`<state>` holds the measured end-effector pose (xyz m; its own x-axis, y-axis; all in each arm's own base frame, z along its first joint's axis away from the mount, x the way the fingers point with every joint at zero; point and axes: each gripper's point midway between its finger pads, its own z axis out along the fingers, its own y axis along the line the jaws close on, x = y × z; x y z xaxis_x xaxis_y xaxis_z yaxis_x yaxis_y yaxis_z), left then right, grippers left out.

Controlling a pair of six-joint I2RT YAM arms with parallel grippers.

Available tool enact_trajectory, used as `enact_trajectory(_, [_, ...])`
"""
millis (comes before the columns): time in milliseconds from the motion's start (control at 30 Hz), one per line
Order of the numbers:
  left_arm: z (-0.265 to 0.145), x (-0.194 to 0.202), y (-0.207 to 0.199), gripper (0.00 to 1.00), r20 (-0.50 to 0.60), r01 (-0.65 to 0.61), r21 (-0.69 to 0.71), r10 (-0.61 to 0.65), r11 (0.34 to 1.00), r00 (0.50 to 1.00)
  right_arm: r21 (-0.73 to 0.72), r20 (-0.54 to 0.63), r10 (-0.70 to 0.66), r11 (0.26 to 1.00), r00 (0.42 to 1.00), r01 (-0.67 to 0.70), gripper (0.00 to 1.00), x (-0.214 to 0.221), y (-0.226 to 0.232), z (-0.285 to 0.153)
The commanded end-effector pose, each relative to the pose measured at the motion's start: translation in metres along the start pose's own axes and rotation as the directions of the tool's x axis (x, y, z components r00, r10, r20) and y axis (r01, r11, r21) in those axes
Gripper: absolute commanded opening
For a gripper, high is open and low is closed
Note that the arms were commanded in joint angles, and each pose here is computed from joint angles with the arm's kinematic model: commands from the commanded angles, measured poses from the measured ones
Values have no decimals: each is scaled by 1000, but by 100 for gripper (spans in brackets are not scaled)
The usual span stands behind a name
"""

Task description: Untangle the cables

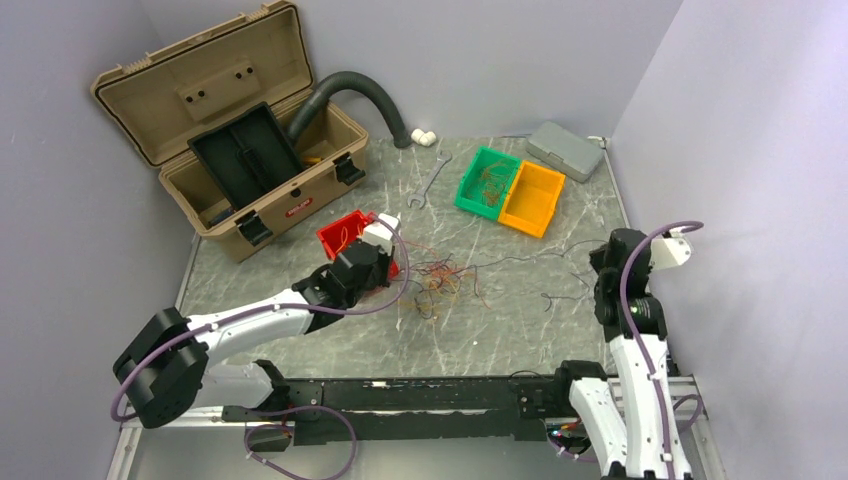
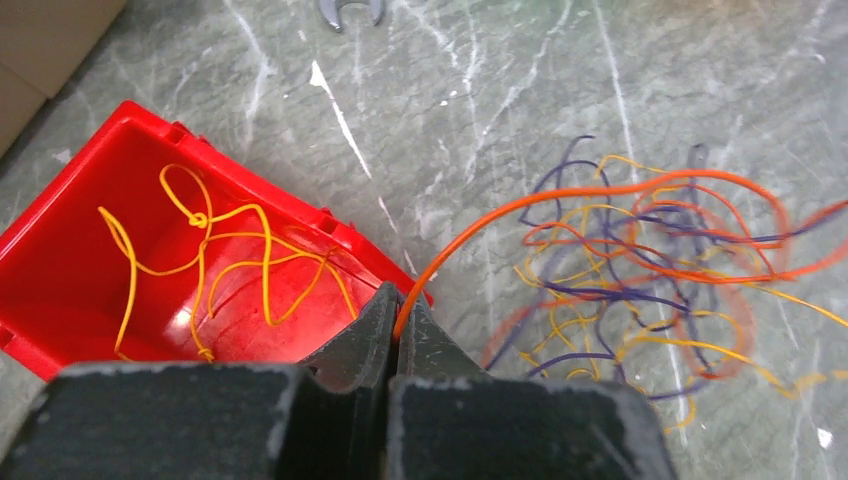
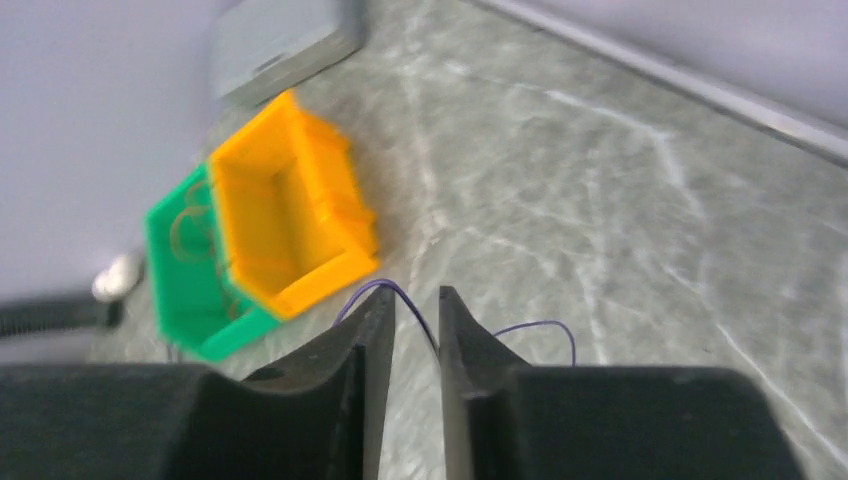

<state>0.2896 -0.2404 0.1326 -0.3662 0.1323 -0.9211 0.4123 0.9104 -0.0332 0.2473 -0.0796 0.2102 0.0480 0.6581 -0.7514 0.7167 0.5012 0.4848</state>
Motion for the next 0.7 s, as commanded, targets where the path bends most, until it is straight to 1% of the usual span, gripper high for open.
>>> enact_trajectory(0, [-6,-16,-22,0,73,-27,139,17,990,997,-467,-69,-240,866,968,181,52,25,74,-21])
enact_trajectory(33, [-4,-15,-31,0,66,-31,184,19,982,998,-516,-97,-282,834,954,194,67,33,82,-25])
enact_trajectory(67, [-2,-13,-39,0,51,-40,220,29,975,998,-578,-107,-328,789,939,210,74,41,91,-30])
enact_trajectory(100, [0,-12,-46,0,33,-49,250,42,967,999,-622,-107,-362,751,926,221,77,48,96,-34])
enact_trajectory(200, [4,-8,-57,0,-12,-61,293,68,954,998,-739,-68,-424,629,903,240,80,63,114,-52])
enact_trajectory(267, [5,-7,-59,0,-9,-58,298,63,953,998,-768,-95,-486,591,869,247,81,80,125,-59])
enact_trajectory(367, [7,-6,-60,0,2,-55,300,57,952,998,-772,-172,-543,592,822,230,81,109,136,-67])
enact_trajectory(400, [7,-6,-60,0,-5,-55,301,59,952,998,-783,-200,-548,587,812,204,82,122,140,-72])
enact_trajectory(467, [4,-8,-61,0,-4,-55,308,59,950,998,-785,-277,-528,606,803,128,82,148,144,-80])
enact_trajectory(567, [3,-9,-56,0,27,-61,294,56,954,998,-742,-422,-436,669,795,-28,74,187,143,-85])
enact_trajectory(600, [3,-9,-55,0,32,-64,289,58,955,998,-734,-460,-405,674,790,-82,71,197,145,-88])
enact_trajectory(667, [3,-9,-55,0,25,-67,288,63,955,998,-713,-512,-371,686,775,-143,66,220,148,-94])
